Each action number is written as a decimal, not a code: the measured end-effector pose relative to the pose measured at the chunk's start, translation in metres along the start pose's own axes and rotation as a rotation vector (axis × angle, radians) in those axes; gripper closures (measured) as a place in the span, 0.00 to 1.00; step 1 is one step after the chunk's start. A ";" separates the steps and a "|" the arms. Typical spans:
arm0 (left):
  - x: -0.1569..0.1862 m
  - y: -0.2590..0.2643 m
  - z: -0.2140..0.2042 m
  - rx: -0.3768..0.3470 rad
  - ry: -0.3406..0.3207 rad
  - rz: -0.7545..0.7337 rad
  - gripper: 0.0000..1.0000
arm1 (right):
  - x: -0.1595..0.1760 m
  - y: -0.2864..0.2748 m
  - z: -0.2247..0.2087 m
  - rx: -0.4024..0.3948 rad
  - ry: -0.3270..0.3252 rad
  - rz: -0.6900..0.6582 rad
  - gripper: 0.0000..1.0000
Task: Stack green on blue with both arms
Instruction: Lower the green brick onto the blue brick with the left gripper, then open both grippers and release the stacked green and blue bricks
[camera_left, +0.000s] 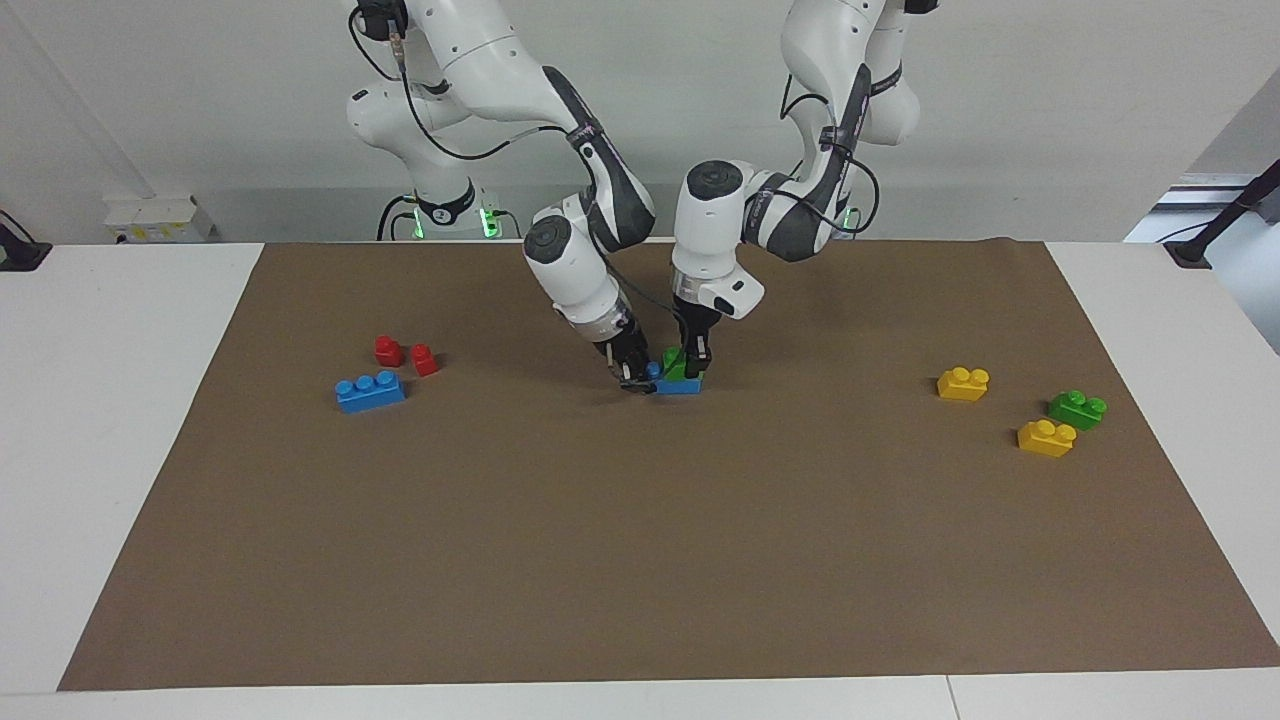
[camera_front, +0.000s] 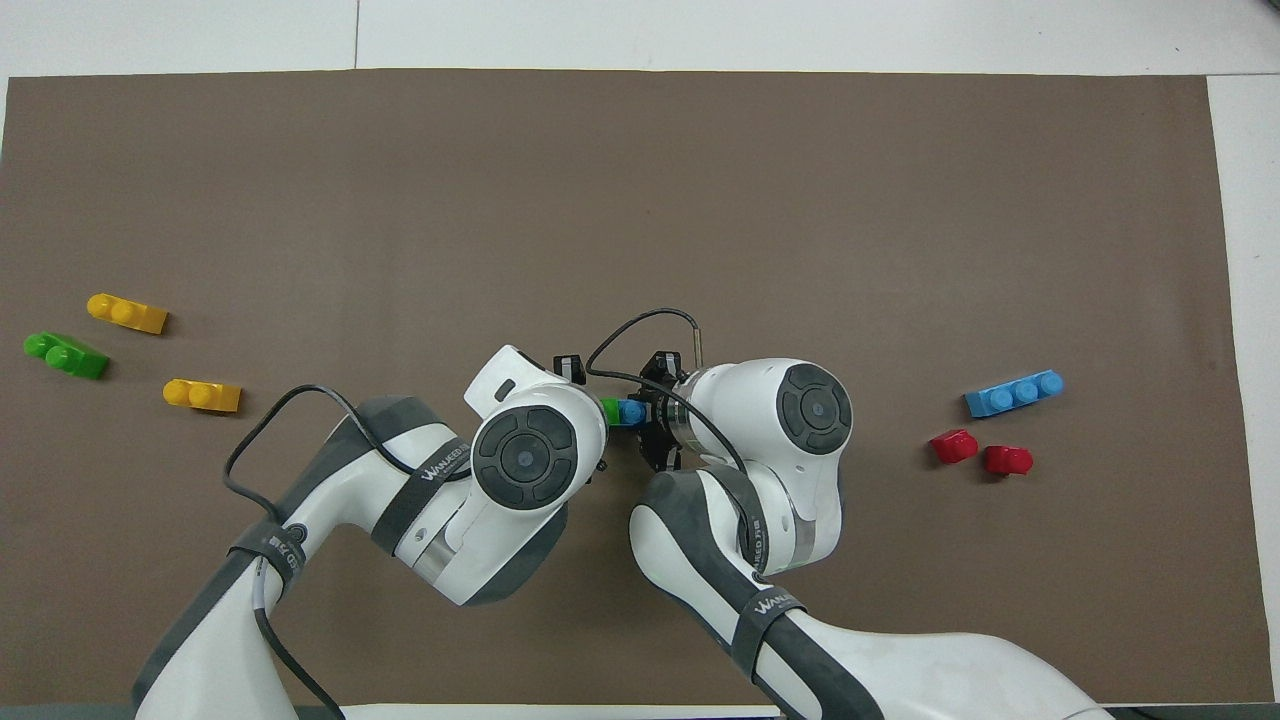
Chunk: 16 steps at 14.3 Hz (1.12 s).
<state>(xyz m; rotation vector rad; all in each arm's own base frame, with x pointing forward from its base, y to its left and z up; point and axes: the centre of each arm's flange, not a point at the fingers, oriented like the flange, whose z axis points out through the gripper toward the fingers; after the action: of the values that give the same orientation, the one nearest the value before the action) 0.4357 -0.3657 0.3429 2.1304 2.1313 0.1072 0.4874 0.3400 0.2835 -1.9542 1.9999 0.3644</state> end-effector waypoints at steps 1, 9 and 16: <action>0.000 0.000 0.000 -0.001 0.000 0.009 0.66 | 0.000 0.000 0.000 0.000 0.000 0.000 0.65; 0.030 0.028 0.003 -0.024 0.009 0.035 0.00 | 0.011 0.000 0.003 -0.007 0.010 0.017 0.10; 0.079 0.060 -0.017 -0.043 0.025 0.040 0.00 | 0.064 -0.030 -0.021 -0.051 0.013 0.064 0.00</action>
<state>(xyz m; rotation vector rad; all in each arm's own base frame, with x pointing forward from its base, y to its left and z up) 0.4926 -0.2854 0.3648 2.1589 2.0804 0.1831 0.5157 0.2722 0.2783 -1.9308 2.0843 0.4230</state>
